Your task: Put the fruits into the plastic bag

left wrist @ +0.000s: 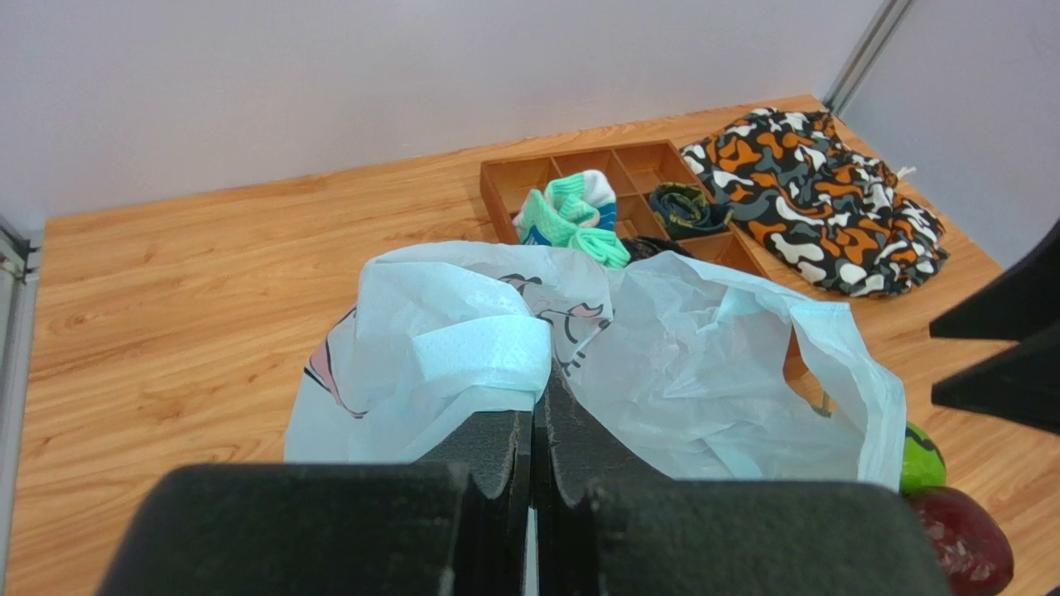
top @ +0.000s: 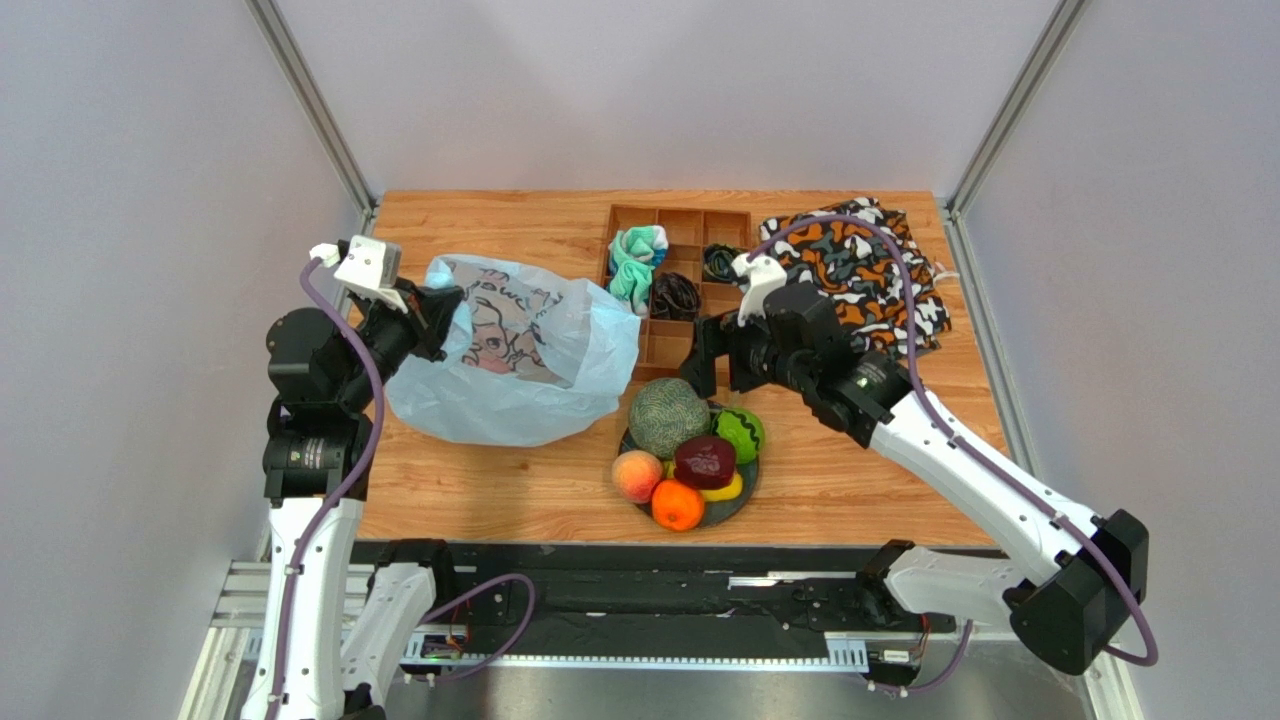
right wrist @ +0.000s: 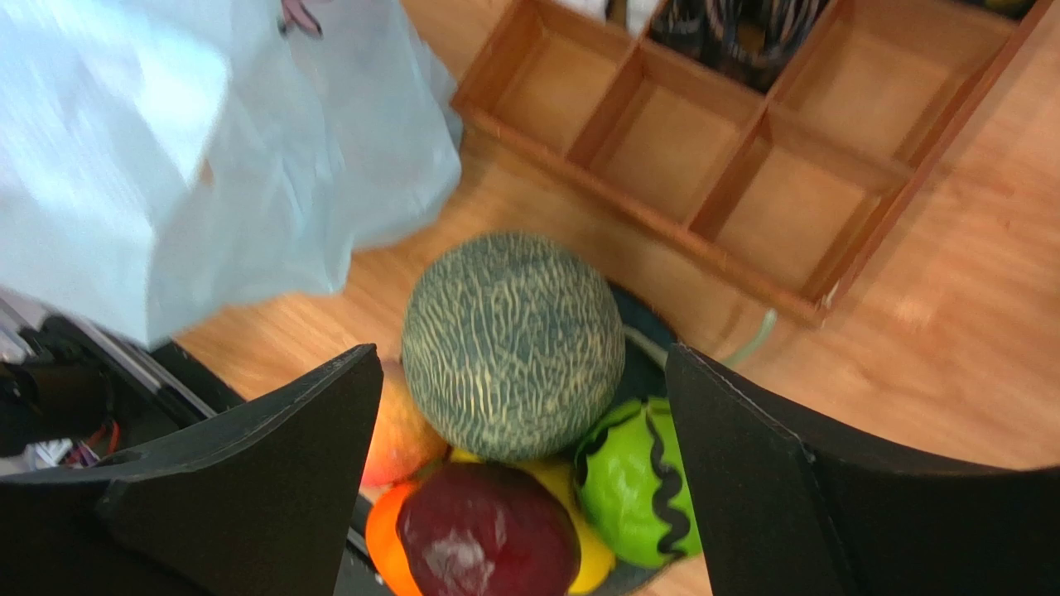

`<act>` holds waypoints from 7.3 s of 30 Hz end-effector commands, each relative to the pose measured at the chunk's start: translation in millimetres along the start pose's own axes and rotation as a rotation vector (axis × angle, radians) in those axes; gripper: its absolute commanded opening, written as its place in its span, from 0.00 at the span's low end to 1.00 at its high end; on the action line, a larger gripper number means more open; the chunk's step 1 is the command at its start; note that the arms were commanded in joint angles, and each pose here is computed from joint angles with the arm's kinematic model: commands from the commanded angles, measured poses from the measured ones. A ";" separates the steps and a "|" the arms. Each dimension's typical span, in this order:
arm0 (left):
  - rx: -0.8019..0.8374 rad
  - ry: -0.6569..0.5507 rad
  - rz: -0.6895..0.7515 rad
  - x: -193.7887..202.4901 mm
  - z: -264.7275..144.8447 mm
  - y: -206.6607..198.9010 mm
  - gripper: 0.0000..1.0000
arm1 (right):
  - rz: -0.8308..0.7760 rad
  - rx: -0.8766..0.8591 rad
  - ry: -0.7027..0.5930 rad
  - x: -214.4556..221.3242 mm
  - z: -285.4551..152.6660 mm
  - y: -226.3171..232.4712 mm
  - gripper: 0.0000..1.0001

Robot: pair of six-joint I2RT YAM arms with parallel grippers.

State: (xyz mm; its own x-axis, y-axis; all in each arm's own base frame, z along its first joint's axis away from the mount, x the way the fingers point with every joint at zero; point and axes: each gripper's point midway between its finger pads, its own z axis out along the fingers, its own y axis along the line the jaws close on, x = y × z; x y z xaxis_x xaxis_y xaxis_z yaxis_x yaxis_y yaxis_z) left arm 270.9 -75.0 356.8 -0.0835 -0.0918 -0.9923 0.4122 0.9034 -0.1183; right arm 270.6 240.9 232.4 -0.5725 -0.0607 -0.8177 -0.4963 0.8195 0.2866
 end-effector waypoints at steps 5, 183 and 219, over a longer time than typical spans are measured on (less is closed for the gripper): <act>-0.025 -0.011 0.026 -2.5 -2.5 3.6 0.00 | -0.013 0.127 0.073 54.1 -21.9 -2.0 0.90; 0.000 0.005 0.007 3.2 -2.1 -1.1 0.00 | -0.099 0.003 0.352 50.0 214.6 60.8 0.71; -0.039 0.013 -0.007 5.4 -1.3 5.8 0.00 | -0.037 -0.755 -0.031 -76.3 60.3 201.5 0.93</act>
State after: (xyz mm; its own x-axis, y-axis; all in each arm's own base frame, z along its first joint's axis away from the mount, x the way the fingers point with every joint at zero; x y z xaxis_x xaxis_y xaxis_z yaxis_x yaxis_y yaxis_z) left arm 270.8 -72.5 344.3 -0.1206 -0.0930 -0.9883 0.3893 0.9114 -0.1333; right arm 274.7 445.7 280.6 -0.5728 -0.1201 -0.8109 -0.7894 0.3471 0.5062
